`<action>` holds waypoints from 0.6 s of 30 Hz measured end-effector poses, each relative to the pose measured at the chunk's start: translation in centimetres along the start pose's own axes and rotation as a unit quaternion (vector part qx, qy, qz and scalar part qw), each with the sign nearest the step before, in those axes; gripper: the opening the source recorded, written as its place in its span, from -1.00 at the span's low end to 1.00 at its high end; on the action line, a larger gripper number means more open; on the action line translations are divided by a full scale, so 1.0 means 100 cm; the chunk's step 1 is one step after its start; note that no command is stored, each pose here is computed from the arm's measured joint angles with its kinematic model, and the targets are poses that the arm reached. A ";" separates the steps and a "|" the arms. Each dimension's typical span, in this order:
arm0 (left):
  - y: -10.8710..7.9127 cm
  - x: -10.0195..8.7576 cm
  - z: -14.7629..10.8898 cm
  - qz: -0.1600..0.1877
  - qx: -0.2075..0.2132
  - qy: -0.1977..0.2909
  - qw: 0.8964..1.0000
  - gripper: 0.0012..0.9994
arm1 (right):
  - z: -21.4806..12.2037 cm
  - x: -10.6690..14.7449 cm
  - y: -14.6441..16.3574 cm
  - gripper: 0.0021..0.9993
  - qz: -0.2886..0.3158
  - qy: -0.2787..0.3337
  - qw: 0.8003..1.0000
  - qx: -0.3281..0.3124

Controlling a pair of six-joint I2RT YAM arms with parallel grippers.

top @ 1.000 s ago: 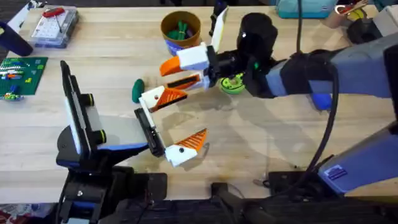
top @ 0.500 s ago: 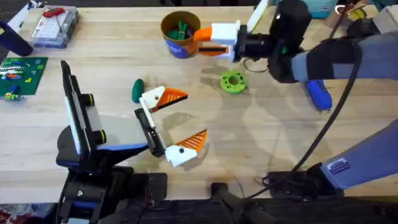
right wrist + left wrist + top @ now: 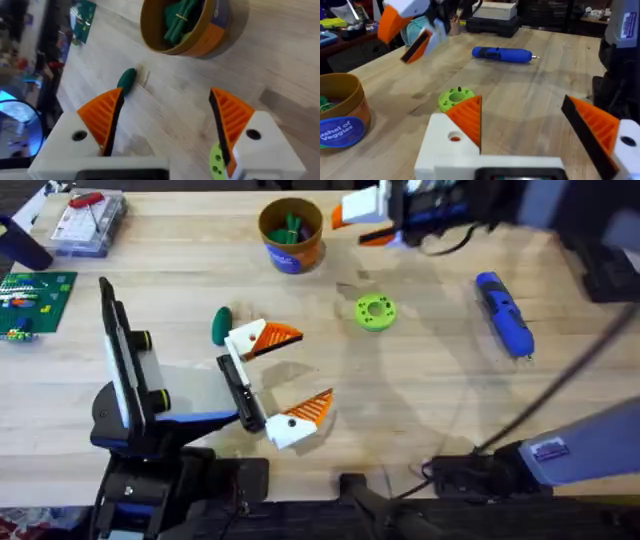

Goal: Pick up the gripper from the table and insert it into the empty holder that is missing its gripper. Then pick up a screw, insert it into the mounting hole, and use the screwdriver to tighten it. Finally, clean up the table by picking up the vegetable and placing it into the bucket.

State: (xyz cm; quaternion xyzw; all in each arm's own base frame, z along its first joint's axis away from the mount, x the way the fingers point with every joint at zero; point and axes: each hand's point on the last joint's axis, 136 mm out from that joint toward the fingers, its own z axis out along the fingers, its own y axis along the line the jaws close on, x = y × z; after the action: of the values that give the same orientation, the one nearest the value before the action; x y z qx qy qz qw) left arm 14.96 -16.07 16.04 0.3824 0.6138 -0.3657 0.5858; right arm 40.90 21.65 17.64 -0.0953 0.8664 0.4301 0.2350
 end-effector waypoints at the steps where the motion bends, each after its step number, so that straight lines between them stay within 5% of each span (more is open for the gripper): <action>1: 0.000 0.000 0.000 0.000 0.000 0.000 1.000 0.98 | -0.009 -0.004 0.005 0.99 -0.021 -0.003 1.000 0.014; 7: 0.000 0.000 0.000 0.000 0.000 0.000 1.000 0.98 | -0.067 -0.011 0.032 0.99 -0.106 -0.016 0.989 0.101; 18: 0.000 0.000 0.000 0.000 0.000 0.000 1.000 0.98 | -0.148 0.029 0.036 0.99 -0.119 -0.008 0.962 0.246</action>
State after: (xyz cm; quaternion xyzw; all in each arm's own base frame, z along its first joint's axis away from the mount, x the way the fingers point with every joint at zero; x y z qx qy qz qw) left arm 14.96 -16.07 16.04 0.3824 0.6138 -0.3658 0.5859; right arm 32.23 12.25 26.46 -0.1339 0.9259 0.1733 0.3078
